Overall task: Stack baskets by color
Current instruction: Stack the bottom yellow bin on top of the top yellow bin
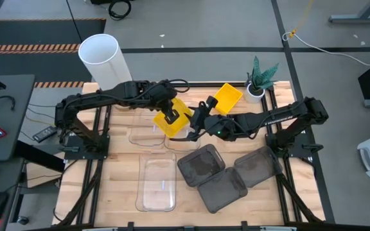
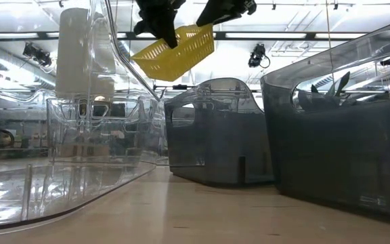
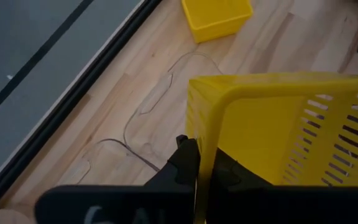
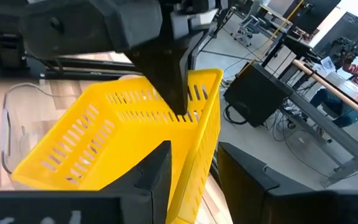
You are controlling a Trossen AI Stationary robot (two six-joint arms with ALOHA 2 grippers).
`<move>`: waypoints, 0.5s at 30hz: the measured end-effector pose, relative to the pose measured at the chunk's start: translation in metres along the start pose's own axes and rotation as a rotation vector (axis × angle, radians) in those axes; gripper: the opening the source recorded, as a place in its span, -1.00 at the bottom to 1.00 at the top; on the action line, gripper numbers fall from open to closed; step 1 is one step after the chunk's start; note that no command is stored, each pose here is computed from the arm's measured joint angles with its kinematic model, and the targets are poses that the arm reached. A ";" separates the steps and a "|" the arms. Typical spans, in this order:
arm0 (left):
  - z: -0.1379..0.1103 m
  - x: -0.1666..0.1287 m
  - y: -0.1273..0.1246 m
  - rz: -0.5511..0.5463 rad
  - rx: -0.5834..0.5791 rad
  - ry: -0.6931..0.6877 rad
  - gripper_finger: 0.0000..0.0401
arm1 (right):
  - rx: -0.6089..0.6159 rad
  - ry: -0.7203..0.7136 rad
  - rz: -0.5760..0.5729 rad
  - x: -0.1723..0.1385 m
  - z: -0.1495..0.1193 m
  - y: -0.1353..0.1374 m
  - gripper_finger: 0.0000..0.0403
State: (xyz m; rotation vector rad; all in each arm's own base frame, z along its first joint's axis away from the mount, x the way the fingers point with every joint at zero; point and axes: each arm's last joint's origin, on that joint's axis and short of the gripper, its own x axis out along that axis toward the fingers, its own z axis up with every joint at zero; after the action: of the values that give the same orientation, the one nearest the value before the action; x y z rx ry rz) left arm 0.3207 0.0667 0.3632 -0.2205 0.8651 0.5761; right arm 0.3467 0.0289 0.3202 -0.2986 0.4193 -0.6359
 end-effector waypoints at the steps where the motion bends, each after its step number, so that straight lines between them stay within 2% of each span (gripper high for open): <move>1: 0.000 0.000 0.000 0.003 0.000 -0.003 -0.96 | -0.005 0.007 -0.001 0.001 -0.001 0.000 -0.35; 15: 0.004 -0.001 -0.001 0.020 0.013 -0.052 -0.95 | -0.036 0.043 -0.077 0.007 -0.004 -0.010 -0.77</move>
State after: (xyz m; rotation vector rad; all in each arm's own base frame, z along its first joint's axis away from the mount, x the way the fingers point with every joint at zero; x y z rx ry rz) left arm 0.3234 0.0671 0.3663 -0.1845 0.8212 0.5922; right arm 0.3451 0.0162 0.3181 -0.3366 0.4629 -0.7115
